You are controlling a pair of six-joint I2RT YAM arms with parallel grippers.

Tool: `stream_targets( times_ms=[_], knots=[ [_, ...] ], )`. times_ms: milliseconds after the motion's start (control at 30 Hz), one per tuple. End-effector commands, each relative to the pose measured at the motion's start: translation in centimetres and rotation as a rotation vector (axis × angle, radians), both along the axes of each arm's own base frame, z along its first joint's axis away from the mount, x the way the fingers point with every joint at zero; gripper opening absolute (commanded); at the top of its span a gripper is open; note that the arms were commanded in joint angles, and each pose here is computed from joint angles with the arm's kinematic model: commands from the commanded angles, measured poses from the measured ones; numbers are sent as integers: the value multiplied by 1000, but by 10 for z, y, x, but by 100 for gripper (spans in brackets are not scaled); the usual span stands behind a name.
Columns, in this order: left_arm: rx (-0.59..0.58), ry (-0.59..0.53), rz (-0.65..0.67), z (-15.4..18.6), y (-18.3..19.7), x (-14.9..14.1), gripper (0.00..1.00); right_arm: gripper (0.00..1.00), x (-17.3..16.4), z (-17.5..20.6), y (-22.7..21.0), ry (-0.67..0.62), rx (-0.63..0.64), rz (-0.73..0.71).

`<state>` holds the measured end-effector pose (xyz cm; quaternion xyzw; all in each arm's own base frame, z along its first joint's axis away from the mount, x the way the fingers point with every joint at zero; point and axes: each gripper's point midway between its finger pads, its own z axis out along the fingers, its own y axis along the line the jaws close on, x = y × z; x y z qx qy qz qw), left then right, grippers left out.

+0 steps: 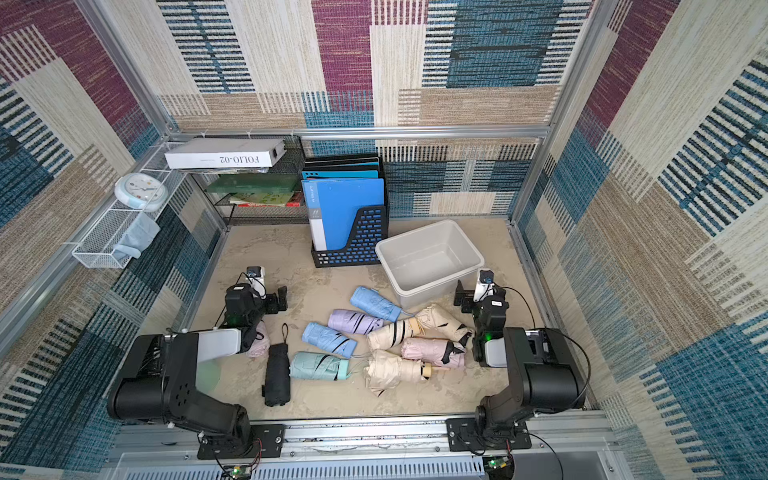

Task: Put the umbrella into the storage box
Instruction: Pick up the umbrella from the center of the board.

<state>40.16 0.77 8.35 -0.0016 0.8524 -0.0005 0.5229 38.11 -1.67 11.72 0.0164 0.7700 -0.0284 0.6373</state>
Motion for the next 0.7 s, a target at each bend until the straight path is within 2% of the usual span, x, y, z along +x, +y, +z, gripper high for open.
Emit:
stream_targets(
  times_ms=[0,533,667],
  knots=[
    [-3,-17,-11,5,-2,2,99,99,1,9,0,-36,0,-1],
    [-5,-24,-11,6,-2,1,99,99,0,12,-1,-49,5,-9],
    [0,-56,33,29,5,-8,96,99,-1,34,-7,-27,0,-42]
  ],
)
